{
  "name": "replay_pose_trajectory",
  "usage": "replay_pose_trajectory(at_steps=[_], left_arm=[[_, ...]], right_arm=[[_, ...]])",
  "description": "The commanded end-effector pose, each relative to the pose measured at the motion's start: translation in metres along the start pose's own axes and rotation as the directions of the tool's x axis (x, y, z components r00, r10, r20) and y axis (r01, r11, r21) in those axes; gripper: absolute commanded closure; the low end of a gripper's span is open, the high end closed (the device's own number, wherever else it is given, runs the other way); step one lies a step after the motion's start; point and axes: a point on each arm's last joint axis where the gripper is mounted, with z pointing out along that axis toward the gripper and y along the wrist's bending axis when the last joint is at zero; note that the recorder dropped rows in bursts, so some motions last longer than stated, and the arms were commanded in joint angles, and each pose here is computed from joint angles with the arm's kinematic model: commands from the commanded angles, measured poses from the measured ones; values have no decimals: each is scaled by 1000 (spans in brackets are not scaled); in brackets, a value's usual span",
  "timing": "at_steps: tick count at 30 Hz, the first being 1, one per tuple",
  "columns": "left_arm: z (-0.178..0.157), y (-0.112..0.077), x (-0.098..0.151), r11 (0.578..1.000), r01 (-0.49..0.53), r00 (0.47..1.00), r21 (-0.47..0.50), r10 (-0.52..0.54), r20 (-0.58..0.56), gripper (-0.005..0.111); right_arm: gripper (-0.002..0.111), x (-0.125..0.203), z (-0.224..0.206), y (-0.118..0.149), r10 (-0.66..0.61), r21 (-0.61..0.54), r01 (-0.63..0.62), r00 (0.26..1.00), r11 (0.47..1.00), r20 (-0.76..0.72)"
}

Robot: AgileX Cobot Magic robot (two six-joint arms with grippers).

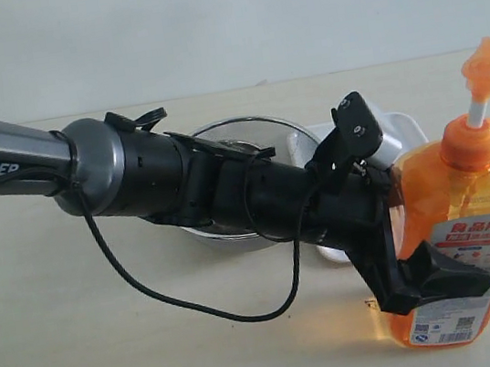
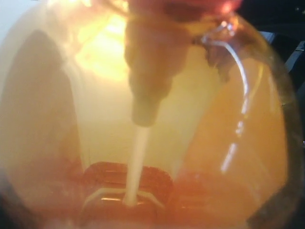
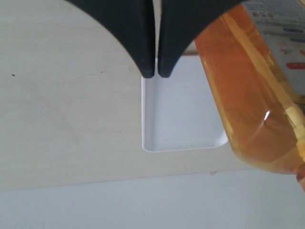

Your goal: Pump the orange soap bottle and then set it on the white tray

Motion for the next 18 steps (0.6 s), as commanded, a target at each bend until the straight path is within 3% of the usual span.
replay_pose_trajectory(at_steps=[1,5,13,18], left_arm=[[1,-4,-6,999,-5,999,35,3,35,58],[0,-7,-8,998,-6,998,69,2,56,99],[0,-6,-7,998,-6,999,60,3,50,102],[1,-1,-4,1000,-4,1000,4,4,15,102]], right_arm=[[108,-1,0,0,-4,2,4,1000,1000,10],[108,-1,0,0,-4,2,4,1000,1000,10],[108,-1,0,0,-4,2,4,1000,1000,10],[108,-1,0,0,-4,2,4,1000,1000,10]])
